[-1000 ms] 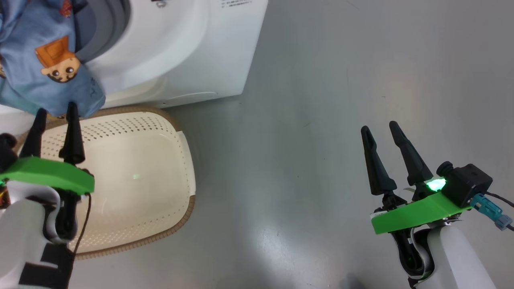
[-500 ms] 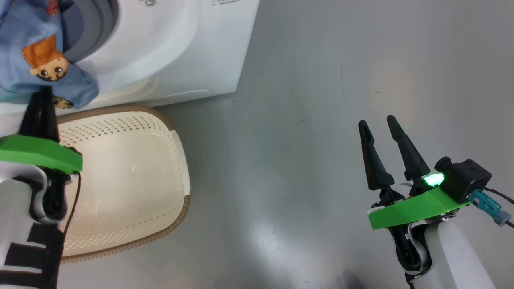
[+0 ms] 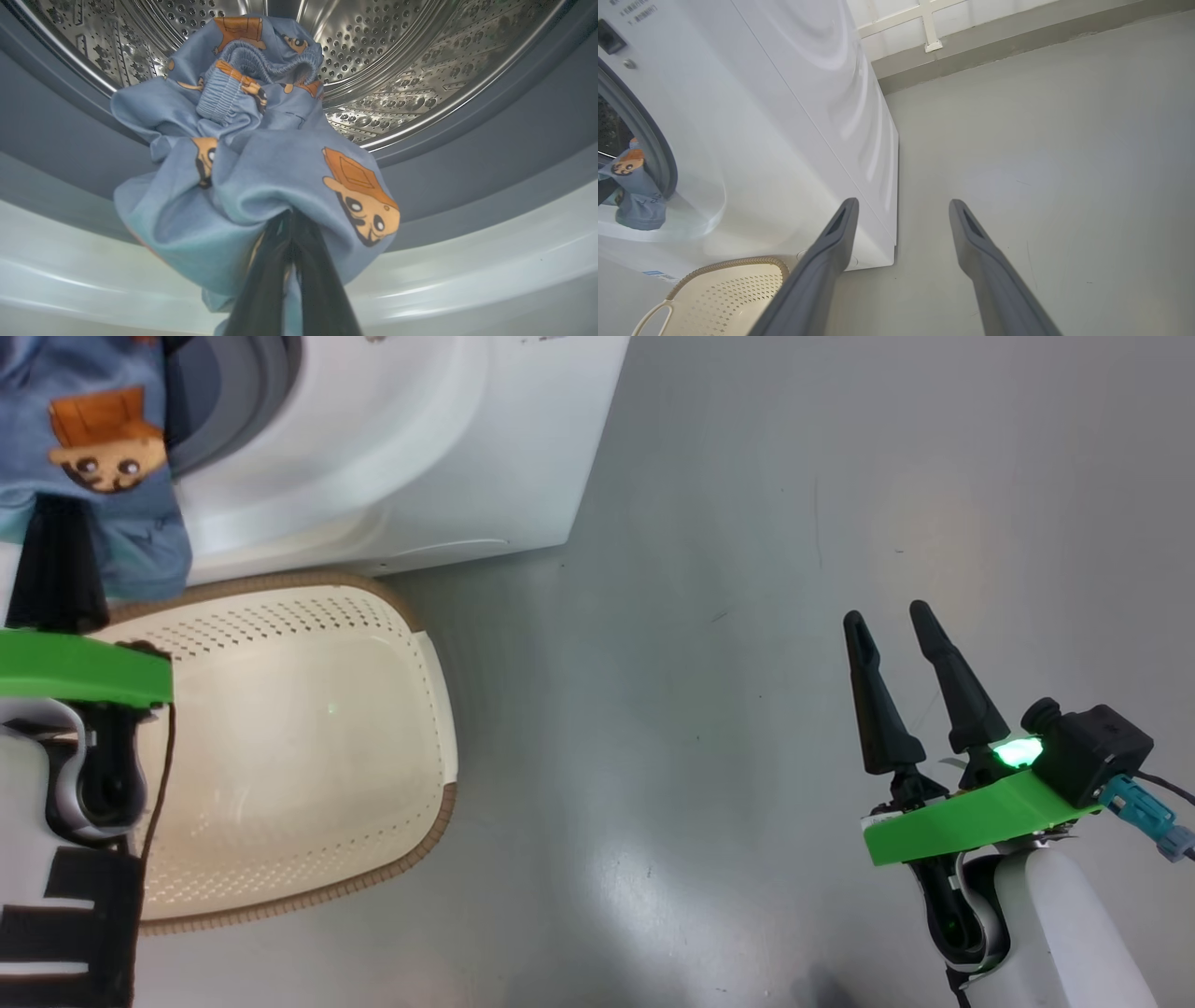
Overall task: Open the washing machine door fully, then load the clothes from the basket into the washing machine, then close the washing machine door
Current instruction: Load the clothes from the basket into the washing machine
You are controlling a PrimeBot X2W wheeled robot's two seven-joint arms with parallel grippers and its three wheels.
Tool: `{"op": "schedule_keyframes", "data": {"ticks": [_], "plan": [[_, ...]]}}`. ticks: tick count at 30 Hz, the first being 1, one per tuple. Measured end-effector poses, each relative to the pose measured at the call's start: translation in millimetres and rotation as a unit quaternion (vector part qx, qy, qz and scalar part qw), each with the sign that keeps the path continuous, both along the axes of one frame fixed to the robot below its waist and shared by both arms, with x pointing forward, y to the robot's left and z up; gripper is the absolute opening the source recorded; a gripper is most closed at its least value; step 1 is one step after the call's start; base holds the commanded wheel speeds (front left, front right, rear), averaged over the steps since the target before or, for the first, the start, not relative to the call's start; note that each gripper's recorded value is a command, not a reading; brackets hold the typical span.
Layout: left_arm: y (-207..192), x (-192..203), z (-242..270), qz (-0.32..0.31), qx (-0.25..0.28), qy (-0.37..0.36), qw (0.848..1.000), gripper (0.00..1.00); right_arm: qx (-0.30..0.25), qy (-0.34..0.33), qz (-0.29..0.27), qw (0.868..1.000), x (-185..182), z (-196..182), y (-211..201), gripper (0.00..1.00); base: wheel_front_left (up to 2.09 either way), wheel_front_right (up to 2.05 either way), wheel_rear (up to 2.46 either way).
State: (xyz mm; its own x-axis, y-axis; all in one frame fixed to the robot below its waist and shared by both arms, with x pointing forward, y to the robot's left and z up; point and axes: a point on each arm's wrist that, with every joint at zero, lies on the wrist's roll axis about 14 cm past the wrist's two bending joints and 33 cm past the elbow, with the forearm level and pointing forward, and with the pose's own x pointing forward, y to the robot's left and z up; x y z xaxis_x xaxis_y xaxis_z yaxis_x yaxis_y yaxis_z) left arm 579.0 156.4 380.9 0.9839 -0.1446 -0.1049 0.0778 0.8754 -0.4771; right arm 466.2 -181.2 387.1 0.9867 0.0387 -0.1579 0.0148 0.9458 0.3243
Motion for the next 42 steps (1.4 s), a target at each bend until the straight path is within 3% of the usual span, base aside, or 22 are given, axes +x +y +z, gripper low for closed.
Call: {"op": "schedule_keyframes", "data": {"ticks": [9,15,22,32,42], "plan": [[0.1,8.8,13.9,-0.013,0.016,-0.026,0.999,0.00,0.000,0.002,-0.003,1.000,-0.3,-2.1,-1.6,1.00,0.00,0.00,0.00],[-1.0,43.8,32.7,-0.028,0.037,-0.049,0.998,0.00,-0.002,0.006,-0.003,1.000,-2.8,-3.0,-2.1,1.00,0.00,0.00,0.00],[1.3,79.5,22.7,-0.040,0.074,-0.016,0.996,0.00,-0.009,0.010,-0.010,1.000,-9.4,-1.8,-8.9,1.00,0.00,0.00,0.00],[6.2,127.5,86.3,-0.022,0.105,-0.107,0.988,0.00,-0.015,0.018,-0.018,1.000,-15.4,-4.6,-15.6,1.00,0.00,0.00,0.00],[-14.7,105.5,17.3,-0.064,0.145,-0.012,0.987,0.00,-0.012,0.016,-0.020,1.000,-16.3,-2.1,-16.0,1.00,0.00,0.00,0.00]]}}
